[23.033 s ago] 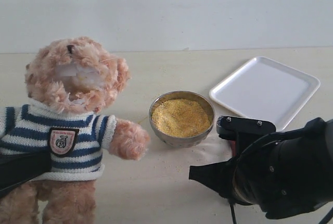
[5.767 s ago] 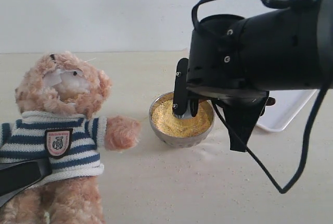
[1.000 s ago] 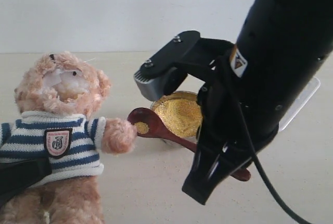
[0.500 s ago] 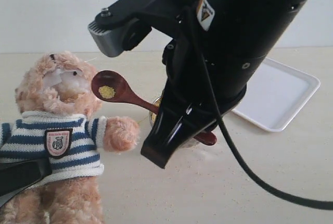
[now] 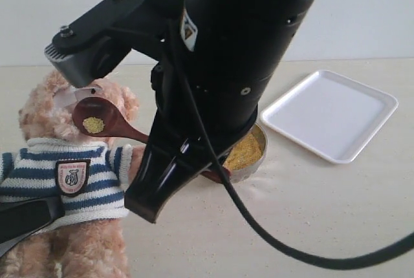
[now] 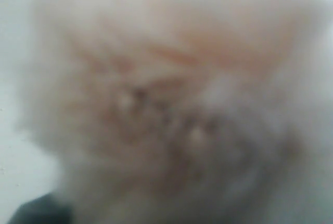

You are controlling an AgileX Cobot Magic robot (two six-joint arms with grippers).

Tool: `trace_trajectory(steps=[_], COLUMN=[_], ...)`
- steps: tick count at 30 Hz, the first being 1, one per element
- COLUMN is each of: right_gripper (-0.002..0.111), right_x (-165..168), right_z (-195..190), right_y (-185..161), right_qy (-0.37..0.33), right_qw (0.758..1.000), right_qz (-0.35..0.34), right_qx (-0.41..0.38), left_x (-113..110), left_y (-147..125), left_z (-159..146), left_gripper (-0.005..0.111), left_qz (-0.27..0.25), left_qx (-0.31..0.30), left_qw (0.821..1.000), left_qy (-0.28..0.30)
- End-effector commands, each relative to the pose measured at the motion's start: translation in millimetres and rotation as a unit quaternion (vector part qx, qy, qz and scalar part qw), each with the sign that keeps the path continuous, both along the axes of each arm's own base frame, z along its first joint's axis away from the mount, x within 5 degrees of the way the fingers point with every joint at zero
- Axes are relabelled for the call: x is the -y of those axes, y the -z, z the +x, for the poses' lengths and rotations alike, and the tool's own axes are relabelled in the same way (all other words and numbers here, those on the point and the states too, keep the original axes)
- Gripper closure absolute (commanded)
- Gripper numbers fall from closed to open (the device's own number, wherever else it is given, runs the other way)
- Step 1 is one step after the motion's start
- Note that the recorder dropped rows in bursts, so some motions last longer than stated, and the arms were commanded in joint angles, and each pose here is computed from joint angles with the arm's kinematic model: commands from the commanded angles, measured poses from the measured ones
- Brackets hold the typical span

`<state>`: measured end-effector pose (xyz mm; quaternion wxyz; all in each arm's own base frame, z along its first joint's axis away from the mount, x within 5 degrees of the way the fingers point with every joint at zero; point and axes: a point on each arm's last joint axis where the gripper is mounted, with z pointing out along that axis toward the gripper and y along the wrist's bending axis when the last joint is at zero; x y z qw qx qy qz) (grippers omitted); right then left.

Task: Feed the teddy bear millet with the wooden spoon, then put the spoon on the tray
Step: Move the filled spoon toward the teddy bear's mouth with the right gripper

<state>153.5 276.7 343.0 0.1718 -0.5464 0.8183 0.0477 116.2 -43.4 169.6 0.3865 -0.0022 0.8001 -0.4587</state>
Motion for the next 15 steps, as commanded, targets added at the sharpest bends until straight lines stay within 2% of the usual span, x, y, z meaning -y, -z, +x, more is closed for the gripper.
trace_trajectory(steps=[1,15], right_gripper=[0.108,0.108], right_x=[-3,-10], right_z=[6,19], right_y=[-3,3], right_qy=[-0.004,-0.027], right_qw=[0.999,0.996], right_qz=[-0.01,-0.047], right_qx=[0.031,0.075], left_x=[1,1], left_y=[-2,-1], left_z=[-1,0], left_gripper=[0.102,0.102], left_qz=[-0.012,-0.011], left_qx=[0.007,0.007], left_qw=[1.0,1.0], left_qy=[-0.001,-0.002])
